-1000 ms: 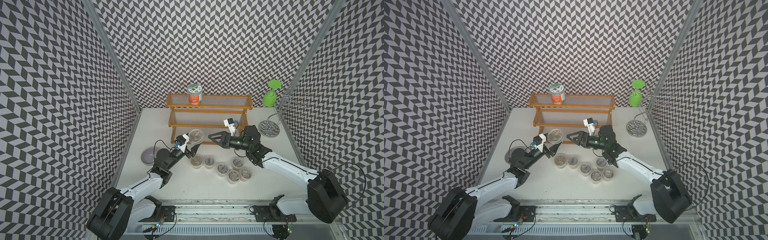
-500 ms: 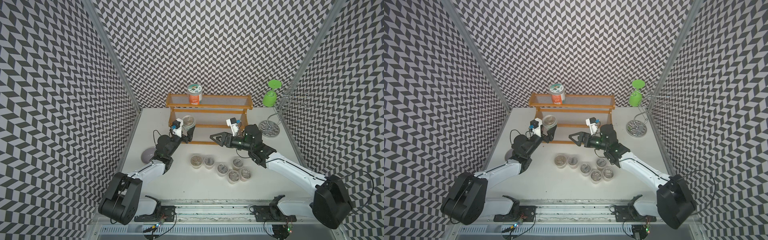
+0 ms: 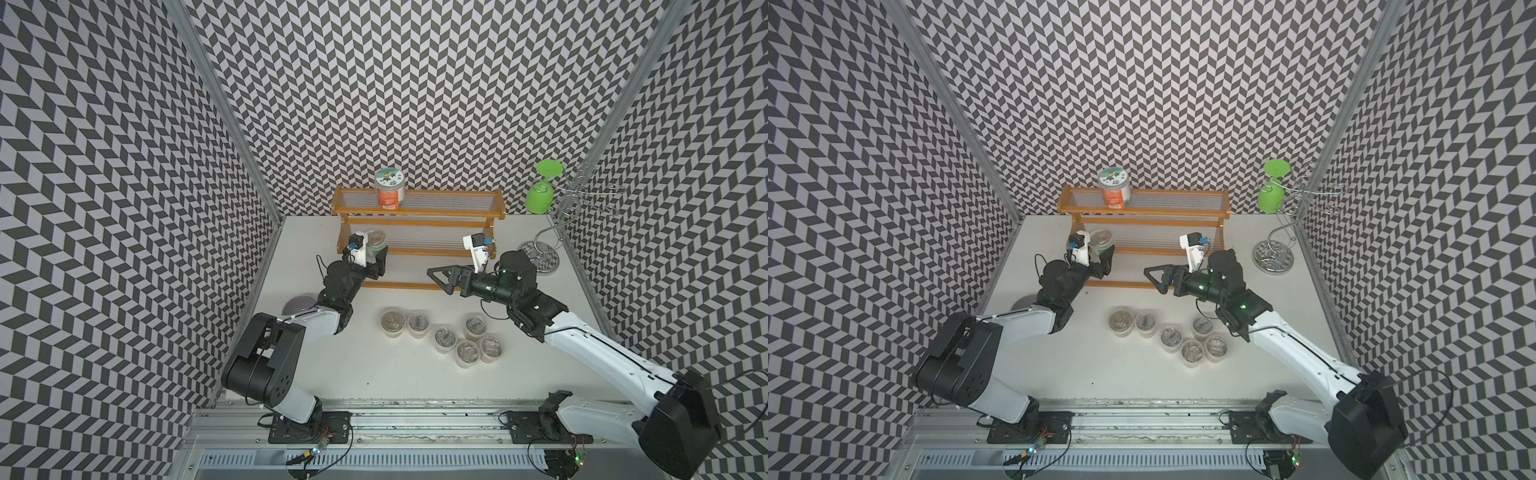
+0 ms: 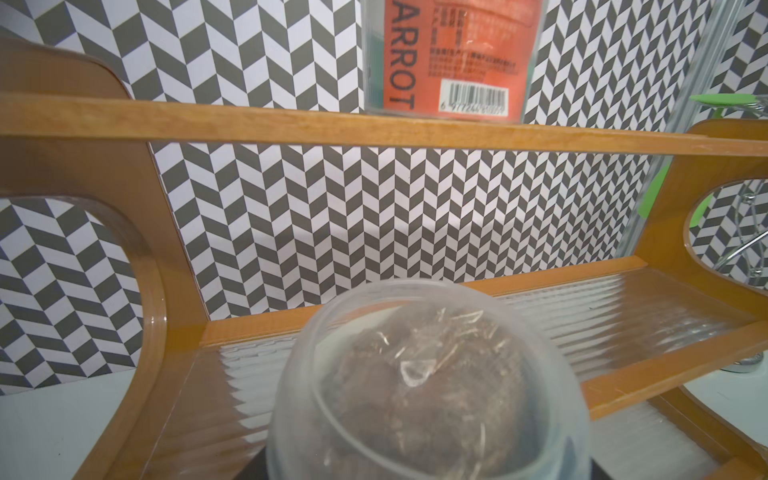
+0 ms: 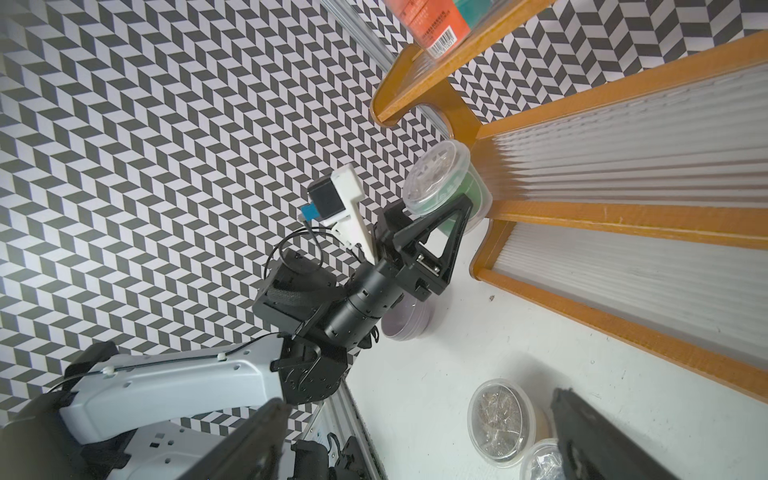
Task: Place the seed container on the shelf
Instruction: Place the seed jar on the shelf, then pick up the seed jar at the center of the board.
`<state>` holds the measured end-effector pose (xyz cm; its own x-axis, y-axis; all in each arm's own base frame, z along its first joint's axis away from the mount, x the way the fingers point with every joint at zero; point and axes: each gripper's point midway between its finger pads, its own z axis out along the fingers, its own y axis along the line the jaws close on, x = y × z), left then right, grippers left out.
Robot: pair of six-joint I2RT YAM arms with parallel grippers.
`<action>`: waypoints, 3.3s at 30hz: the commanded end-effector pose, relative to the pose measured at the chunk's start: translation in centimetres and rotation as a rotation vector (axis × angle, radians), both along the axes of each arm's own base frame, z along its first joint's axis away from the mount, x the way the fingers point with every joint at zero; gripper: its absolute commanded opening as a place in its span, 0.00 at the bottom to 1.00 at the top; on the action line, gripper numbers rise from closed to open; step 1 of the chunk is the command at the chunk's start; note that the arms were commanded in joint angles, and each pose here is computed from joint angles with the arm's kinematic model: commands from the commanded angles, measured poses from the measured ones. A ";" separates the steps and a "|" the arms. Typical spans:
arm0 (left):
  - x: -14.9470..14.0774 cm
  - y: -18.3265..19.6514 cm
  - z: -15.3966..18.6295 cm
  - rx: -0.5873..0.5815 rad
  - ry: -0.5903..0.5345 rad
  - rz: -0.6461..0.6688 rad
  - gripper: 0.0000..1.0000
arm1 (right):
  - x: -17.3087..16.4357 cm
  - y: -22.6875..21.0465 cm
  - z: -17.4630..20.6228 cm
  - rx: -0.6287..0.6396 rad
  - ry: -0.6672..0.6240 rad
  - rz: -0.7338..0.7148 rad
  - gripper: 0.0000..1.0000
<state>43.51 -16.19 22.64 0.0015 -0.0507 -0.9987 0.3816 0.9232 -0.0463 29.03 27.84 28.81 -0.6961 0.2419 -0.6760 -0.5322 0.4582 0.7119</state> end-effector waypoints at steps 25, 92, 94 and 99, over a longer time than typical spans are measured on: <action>5.5 -0.5 0.2 -0.017 -0.054 0.086 0.80 | -0.1 -0.7 0.0 -0.015 -0.051 -0.022 0.99; -15.0 5.6 -9.4 -0.371 0.709 0.148 1.00 | -4.0 6.6 -14.8 -0.683 -0.329 0.255 1.00; -15.4 6.0 -9.4 -0.380 0.697 0.162 1.00 | -4.0 7.4 -16.3 -0.749 -0.334 0.277 0.99; -16.0 6.4 -8.9 -0.407 0.645 0.153 1.00 | -3.8 9.3 -17.4 -0.803 -0.409 0.305 1.00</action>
<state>27.68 -10.24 13.52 -0.5540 -0.4330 -0.7110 0.0497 0.8354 -0.5475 24.05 36.45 10.44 -0.4130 -0.5375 -0.7352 -0.8374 0.5415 0.0746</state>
